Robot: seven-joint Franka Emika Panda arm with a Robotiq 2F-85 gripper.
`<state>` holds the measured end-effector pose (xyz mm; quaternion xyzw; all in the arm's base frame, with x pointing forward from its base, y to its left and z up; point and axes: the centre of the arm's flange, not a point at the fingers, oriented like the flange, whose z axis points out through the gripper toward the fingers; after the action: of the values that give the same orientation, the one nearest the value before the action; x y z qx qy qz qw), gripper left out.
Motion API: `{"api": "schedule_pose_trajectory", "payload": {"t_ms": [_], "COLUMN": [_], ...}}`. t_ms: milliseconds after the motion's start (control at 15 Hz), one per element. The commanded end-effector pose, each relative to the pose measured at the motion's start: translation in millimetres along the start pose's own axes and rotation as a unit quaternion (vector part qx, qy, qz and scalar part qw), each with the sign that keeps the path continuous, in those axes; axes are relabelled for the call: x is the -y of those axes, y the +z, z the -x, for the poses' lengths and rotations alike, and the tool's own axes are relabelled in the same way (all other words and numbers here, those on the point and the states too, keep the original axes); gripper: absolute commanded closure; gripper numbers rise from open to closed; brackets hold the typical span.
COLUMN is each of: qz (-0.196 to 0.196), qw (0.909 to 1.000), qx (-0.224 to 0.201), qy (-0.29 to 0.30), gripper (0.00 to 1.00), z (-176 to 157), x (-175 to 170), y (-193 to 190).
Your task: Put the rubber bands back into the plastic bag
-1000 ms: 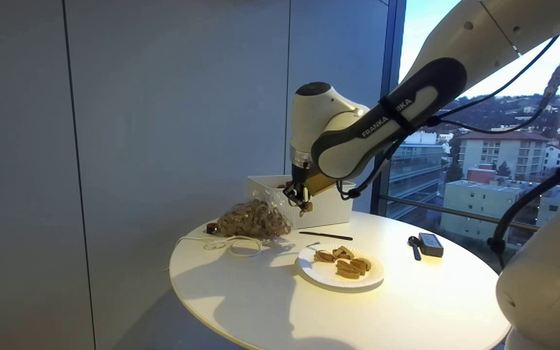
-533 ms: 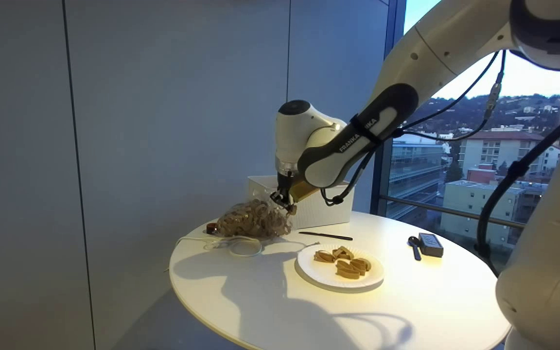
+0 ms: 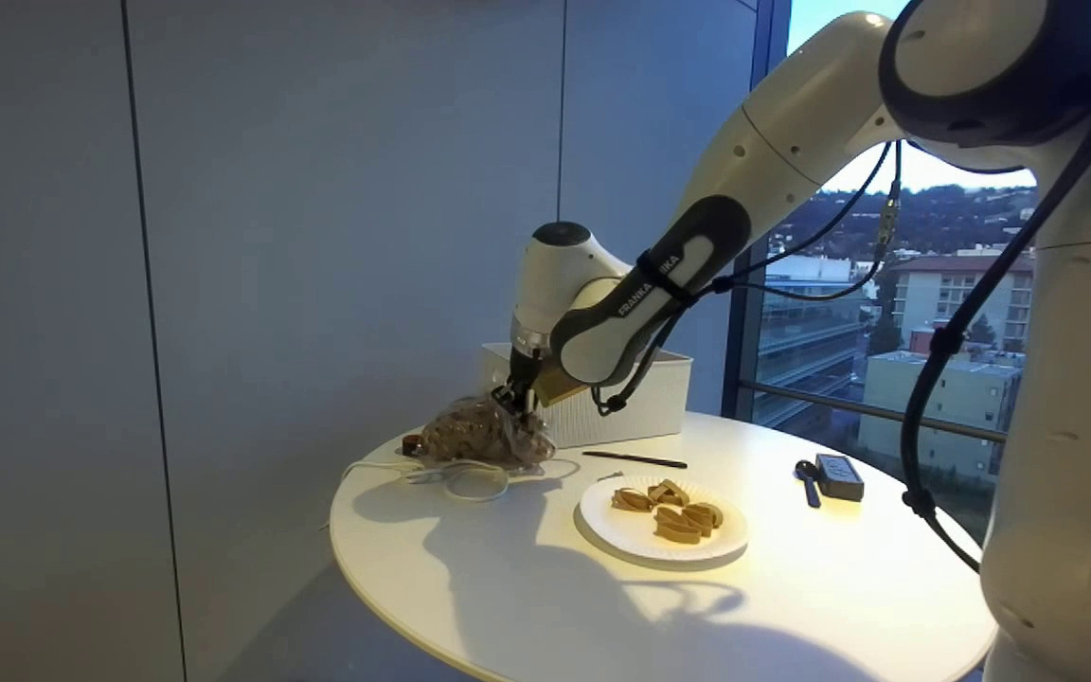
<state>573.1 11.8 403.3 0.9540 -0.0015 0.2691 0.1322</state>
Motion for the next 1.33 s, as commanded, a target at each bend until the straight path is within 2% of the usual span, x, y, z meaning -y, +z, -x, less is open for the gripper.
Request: {"api": "schedule_pose_trajectory", "payload": {"t_ms": [0, 67, 200, 467, 600, 667, 733, 933, 1133, 1267], "qz": [-0.061, -0.071, -0.075, -0.048, -0.042, -0.048, -0.051, -0.061, -0.037, -0.006], "qw": [0.998, 0.9973, 0.9968, 0.9972, 0.9969, 0.9971, 0.9973, 0.9947, 0.9947, 0.9945], "qx": [0.0, 0.003, 0.008, -0.01, -0.015, -0.006, 0.023, 0.08, 0.095, 0.104], "qy": [-0.014, -0.017, -0.026, -0.057, -0.065, -0.059, -0.048, -0.02, -0.012, 0.001], "gripper": [0.66, 0.65, 0.55, 0.23, 0.12, 0.04, 0.0, 0.0, 0.0, 0.0], "z": [-12.2, -11.3, -9.3, -4.2, -4.2, -2.0, 2.7, 23.0, 40.4, 51.1], "x": [14.5, 18.2, 21.9, 27.5, 30.3, 30.9, 32.6, 41.3, 46.5, 47.1], "y": [11.4, 12.9, 10.3, -15.0, -35.0, -44.7, -52.9, -73.9, -104.2, -126.7]}}
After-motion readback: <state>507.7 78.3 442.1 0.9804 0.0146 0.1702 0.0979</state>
